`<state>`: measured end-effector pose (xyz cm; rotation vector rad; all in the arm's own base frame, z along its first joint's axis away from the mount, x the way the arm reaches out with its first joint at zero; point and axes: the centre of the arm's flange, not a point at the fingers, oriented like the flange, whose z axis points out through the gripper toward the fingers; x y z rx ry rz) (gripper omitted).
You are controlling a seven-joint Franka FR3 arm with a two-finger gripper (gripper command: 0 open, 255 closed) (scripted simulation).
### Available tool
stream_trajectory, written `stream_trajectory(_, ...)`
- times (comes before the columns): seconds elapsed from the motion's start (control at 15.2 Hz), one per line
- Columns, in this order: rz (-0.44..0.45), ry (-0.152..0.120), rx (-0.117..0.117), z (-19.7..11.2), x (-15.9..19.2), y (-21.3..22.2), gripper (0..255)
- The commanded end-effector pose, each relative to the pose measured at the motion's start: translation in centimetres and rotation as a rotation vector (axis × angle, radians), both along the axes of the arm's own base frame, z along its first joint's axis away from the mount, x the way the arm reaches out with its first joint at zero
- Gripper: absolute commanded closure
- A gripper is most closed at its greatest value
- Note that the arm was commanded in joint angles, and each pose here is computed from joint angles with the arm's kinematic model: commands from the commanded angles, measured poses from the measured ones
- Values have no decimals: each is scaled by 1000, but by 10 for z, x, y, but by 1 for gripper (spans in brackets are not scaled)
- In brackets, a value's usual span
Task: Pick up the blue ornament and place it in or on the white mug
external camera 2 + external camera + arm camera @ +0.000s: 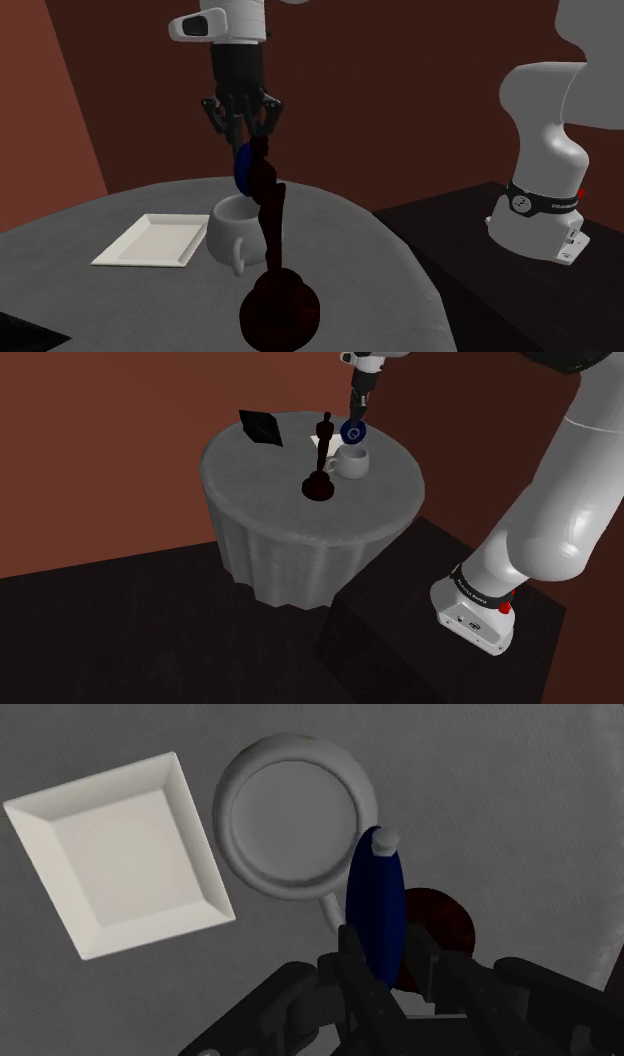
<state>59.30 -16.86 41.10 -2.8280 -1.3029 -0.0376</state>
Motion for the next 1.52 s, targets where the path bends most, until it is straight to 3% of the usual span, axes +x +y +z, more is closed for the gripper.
stream_trajectory(0.0, 2, 0, 1, 1, 24, -25, 255)
stream_trajectory(0.79, 2, 0, 1, -62, 24, -25, 255)
stream_trajectory(0.86, 2, 0, 1, -57, 25, -25, 255)
stream_trajectory(0.92, 2, 0, 1, -57, 25, -25, 0)
stream_trajectory(1.19, -437, 185, 254, -71, 22, -115, 0)
stream_trajectory(1.25, -472, 199, 274, -74, 20, -122, 0)
stream_trajectory(1.45, -472, 199, 274, -88, 18, -117, 0)
